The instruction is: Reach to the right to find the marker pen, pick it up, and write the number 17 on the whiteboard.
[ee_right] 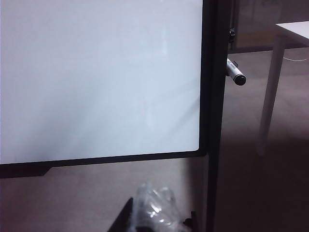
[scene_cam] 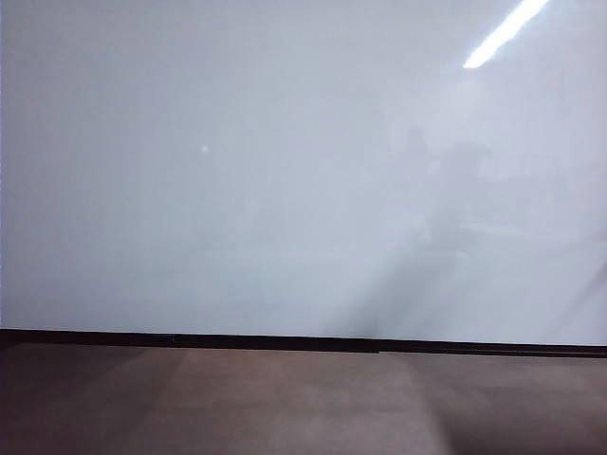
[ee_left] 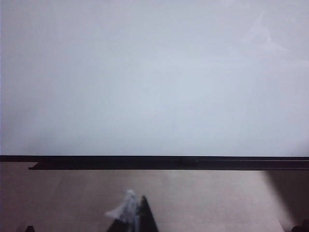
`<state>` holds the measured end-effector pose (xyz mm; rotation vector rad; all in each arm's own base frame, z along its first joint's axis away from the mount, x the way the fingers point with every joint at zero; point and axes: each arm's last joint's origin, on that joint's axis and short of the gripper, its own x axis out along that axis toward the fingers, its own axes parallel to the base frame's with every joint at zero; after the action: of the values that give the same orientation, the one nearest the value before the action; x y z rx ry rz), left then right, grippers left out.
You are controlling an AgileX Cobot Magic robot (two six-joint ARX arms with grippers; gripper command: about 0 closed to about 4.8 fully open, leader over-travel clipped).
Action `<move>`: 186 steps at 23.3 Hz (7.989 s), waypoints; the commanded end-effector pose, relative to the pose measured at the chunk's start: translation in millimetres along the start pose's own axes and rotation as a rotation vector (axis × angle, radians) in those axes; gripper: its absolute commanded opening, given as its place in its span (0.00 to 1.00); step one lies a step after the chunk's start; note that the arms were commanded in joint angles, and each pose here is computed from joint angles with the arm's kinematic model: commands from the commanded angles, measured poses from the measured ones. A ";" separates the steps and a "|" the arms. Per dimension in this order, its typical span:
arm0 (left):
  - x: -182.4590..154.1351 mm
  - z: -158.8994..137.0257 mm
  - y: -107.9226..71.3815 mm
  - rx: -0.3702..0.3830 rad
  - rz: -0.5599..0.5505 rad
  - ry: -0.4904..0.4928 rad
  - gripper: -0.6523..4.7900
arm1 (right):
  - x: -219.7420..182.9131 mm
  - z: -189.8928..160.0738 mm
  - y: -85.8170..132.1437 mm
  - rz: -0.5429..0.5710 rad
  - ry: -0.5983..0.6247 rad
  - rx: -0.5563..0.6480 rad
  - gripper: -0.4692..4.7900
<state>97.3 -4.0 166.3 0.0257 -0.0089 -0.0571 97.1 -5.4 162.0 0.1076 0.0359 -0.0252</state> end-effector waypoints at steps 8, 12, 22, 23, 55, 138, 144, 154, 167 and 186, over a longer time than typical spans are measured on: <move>0.0 1.2 0.0 0.001 0.000 -0.010 0.11 | 0.2 1.0 0.0 -0.001 -0.022 -0.002 0.08; 0.0 1.2 -0.9 0.001 -0.009 -0.011 0.11 | 0.2 1.0 0.0 -0.001 -0.022 -0.002 0.08; -3.0 1.9 -25.5 -0.003 -0.251 -0.017 0.11 | 0.2 1.1 0.0 0.000 -0.022 -0.002 0.08; -3.8 2.0 -28.6 -0.003 -0.283 -0.018 0.11 | 0.2 1.1 0.1 0.002 -0.022 -0.002 0.08; -20.5 3.0 -61.3 -0.008 -0.663 -0.027 0.11 | -39.9 180.9 11.1 -0.255 -0.755 0.063 0.08; -20.4 2.8 -61.2 -0.008 -0.659 -0.026 0.11 | 263.5 -0.1 -145.1 0.104 -0.052 0.011 0.13; -20.4 2.8 -61.2 -0.008 -0.659 -0.026 0.11 | 256.3 19.2 -156.0 0.030 -0.185 0.070 0.08; -20.4 2.8 -61.2 -0.008 -0.660 -0.026 0.11 | 128.8 221.8 -108.2 -0.280 -0.488 0.011 0.08; -39.0 84.1 -44.0 -0.064 -0.649 -0.189 0.11 | 17.6 255.1 8.9 -0.053 -0.441 0.144 0.08; -38.1 249.0 -38.5 -0.145 -0.613 -0.414 0.11 | 118.6 258.4 183.9 0.239 -0.352 0.203 0.08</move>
<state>54.5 -46.6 412.3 -0.1301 -0.4081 -0.6785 226.7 144.3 425.4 0.2859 -0.2977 0.1831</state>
